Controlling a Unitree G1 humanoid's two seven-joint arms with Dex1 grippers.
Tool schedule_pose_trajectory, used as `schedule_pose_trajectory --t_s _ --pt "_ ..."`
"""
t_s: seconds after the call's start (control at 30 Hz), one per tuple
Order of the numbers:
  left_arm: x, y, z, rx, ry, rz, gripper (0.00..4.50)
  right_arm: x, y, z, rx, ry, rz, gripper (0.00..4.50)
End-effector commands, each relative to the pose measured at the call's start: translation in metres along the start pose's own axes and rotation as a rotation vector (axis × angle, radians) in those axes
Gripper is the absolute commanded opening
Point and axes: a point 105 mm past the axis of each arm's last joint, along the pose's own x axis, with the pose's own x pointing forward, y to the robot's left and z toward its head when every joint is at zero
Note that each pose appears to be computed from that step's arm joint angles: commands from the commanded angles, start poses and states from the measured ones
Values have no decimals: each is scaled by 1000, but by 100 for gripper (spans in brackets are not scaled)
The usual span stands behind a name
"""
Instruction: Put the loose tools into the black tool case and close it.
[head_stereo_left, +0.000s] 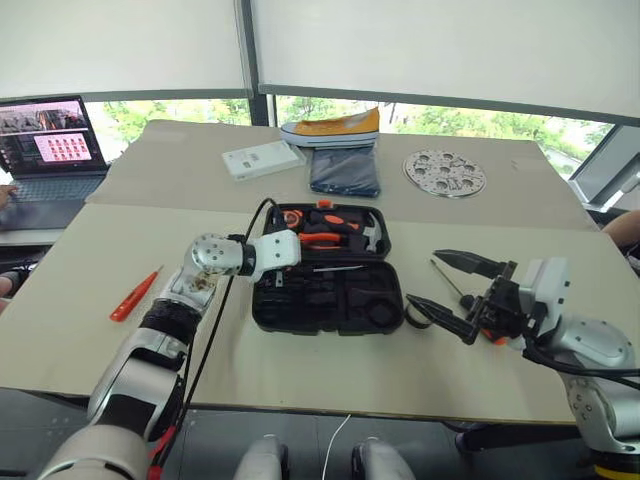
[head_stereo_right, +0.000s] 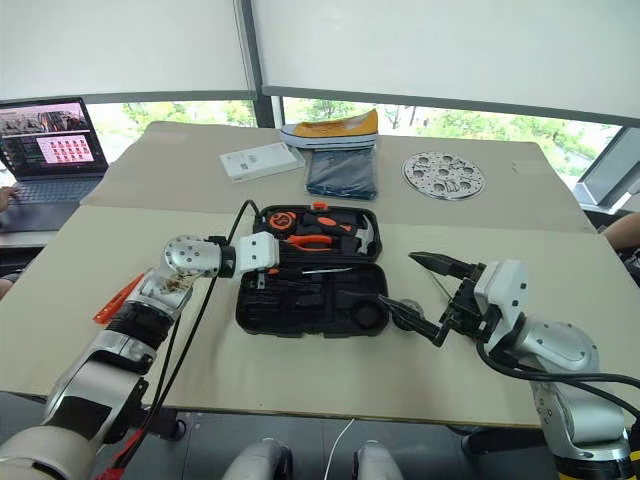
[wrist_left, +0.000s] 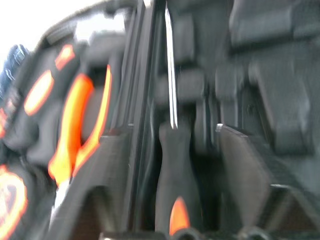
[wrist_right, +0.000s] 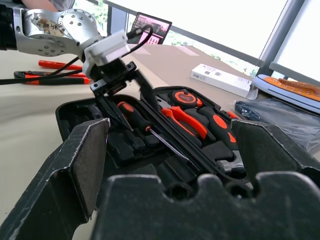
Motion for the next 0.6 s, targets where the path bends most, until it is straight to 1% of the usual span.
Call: schedule_pose_trajectory --t_s 0.03,0.13,0.2,0.27,0.3,0.33,0.37,0.6 --pt "-10 8 5 -85 -72 64 326 0 -2 16 2 -64 -27 450" --pt "-9 5 -1 -184 -89 80 246 -2 -1 14 5 -58 -34 450" --pt "-7 2 -3 -221 -95 81 159 -2 0 13 7 -55 -37 450" --pt "-3 -3 -8 -227 -64 77 89 0 -2 19 21 -83 -60 450" --pt "-1 -4 -10 -233 -54 82 42 1 -3 22 27 -97 -71 450" --pt "1 -3 -12 -247 -47 106 14 1 -4 23 30 -105 -79 450" --pt "5 -6 -14 -266 -35 102 1 1 -4 23 29 -103 -79 450" --pt "17 -27 -27 -326 43 49 1 -4 0 17 33 -81 -88 450"
